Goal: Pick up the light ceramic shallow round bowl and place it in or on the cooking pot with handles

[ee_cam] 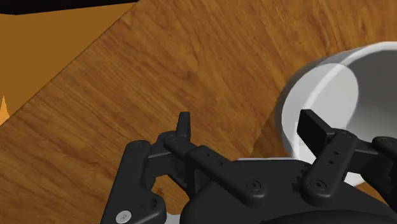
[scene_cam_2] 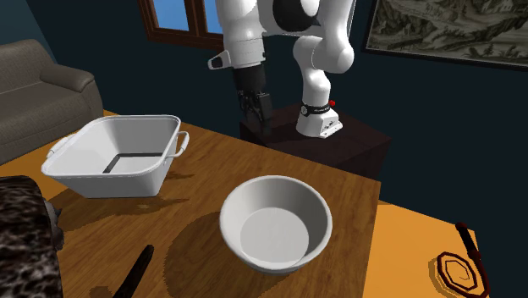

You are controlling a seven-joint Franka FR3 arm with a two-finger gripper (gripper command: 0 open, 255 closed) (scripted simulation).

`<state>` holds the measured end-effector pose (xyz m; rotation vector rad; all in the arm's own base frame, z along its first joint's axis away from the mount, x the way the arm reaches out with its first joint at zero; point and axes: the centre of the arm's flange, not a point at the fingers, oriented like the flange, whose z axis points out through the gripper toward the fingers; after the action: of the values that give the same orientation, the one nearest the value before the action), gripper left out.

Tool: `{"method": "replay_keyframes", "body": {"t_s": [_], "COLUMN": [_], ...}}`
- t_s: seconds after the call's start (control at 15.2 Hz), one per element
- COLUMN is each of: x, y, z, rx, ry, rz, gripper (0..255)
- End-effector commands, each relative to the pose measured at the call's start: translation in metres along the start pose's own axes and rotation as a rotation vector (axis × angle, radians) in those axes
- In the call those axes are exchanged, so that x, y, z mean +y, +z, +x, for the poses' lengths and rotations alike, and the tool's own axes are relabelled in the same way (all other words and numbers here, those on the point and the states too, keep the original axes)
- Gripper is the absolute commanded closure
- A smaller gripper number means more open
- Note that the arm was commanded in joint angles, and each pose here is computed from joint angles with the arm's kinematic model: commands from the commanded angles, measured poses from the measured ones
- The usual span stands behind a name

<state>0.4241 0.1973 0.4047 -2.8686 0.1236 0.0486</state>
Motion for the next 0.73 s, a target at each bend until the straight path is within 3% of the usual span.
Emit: {"method": "replay_keyframes", "body": {"t_s": [0.0,0.46,0.66], "x": [-0.016,-0.069,-0.074], "y": [0.014,0.065,0.080], "z": [0.014,0.058,0.062], "rx": [0.009,0.035,0.037], "ry": [0.006,0.026,0.028], "rz": [0.016,0.067,0.071], "gripper": [0,0,0]}}
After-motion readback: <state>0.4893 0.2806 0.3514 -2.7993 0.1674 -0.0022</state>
